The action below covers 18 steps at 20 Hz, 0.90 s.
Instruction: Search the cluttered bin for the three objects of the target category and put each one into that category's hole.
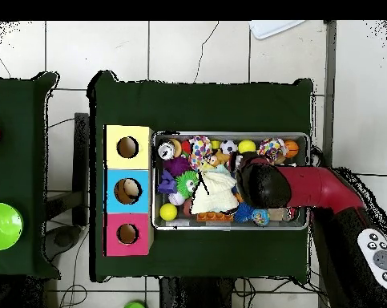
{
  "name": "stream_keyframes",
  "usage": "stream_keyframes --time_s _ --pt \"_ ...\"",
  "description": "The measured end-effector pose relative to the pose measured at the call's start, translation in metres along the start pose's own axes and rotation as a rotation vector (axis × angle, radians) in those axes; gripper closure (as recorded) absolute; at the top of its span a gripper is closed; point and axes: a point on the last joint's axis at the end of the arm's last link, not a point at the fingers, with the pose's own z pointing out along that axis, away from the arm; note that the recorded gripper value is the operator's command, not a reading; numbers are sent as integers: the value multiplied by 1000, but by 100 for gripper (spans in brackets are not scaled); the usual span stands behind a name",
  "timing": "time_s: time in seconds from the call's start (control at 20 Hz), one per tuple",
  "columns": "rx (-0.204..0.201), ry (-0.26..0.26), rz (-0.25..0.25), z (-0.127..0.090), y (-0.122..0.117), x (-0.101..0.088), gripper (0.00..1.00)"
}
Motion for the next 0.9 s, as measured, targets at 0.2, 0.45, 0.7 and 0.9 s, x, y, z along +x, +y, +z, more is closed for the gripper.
stream_keyframes --time_s 0.2,0.45,0.7,0.9 --pt "14 -4 -27 11 -6 1 0" --pt "29 -7 -59 26 -12 2 0" --pt "34 -2 -81 38 -15 7 0" --pt "37 2 -94 48 -19 12 0"
